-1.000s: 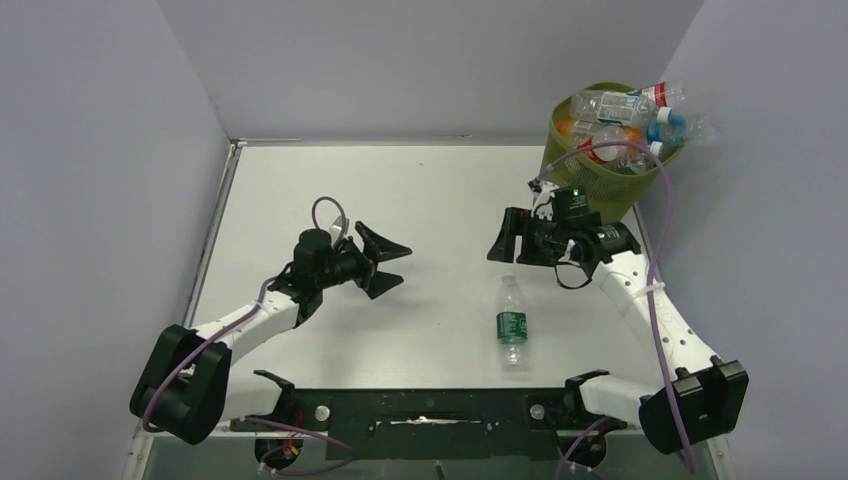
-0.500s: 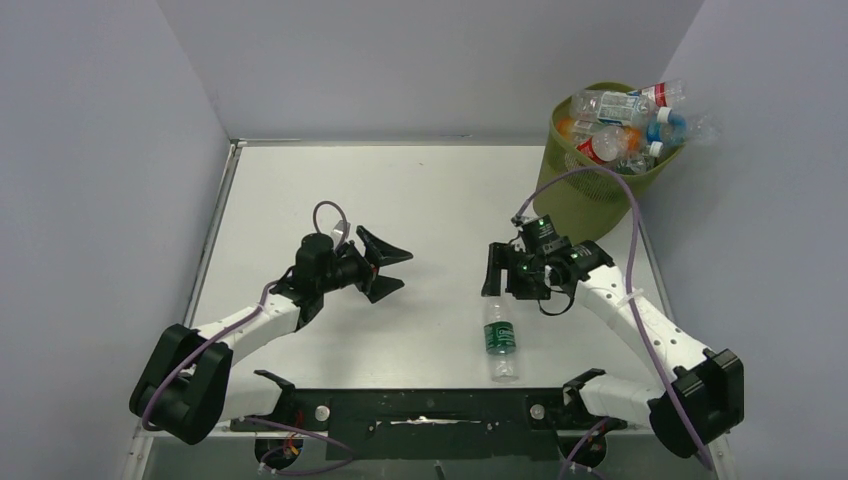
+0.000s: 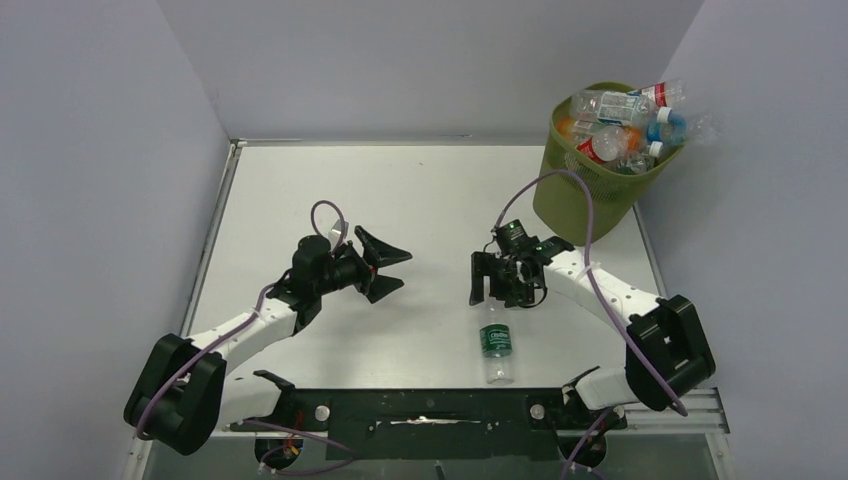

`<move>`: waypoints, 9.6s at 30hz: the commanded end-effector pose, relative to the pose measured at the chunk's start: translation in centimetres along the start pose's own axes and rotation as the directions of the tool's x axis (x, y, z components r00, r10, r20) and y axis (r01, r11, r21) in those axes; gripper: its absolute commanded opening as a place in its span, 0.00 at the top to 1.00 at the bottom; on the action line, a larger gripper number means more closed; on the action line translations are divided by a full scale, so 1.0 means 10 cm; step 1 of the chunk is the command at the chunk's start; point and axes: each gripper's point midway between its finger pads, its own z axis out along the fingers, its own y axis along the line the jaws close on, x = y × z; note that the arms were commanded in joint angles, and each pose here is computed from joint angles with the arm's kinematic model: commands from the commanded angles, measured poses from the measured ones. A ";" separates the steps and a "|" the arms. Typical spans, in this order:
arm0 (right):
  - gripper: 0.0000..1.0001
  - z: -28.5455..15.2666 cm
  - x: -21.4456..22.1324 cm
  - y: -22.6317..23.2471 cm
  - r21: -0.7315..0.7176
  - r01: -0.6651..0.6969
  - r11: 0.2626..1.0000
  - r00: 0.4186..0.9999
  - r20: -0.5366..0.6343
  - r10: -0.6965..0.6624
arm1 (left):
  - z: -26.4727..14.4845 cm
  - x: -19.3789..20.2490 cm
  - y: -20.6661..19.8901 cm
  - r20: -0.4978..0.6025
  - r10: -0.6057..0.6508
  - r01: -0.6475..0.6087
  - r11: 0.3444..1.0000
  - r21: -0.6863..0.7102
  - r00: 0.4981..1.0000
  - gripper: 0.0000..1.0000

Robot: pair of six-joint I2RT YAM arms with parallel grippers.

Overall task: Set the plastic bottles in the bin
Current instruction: Pick up the plastic bottle at the center of the board, then place the plastic bottle in the trash bin, then reset both arms

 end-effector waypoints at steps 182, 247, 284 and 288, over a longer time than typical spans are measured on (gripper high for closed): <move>0.02 -4.23 -2.80 -0.73 0.130 -0.090 0.987 0.160 0.980 -0.114 | -0.33 -0.26 -0.58 0.103 0.226 -0.235 0.969 0.080 0.969 0.13; 0.02 -1.30 -0.97 -1.65 0.043 -0.298 0.954 0.332 0.941 0.061 | -0.73 -1.66 0.70 0.328 0.765 -0.391 0.587 -0.709 0.555 0.13; 0.02 -1.41 -1.20 -2.19 0.257 -0.450 0.855 0.214 0.961 -0.176 | -1.47 -2.76 1.04 0.353 0.921 -0.421 0.389 -0.819 0.164 0.13; 0.02 -1.32 -1.24 -2.22 0.306 -0.421 0.854 0.197 0.950 -0.243 | -1.42 -2.84 1.04 0.330 0.928 -0.463 0.373 -0.804 0.174 0.13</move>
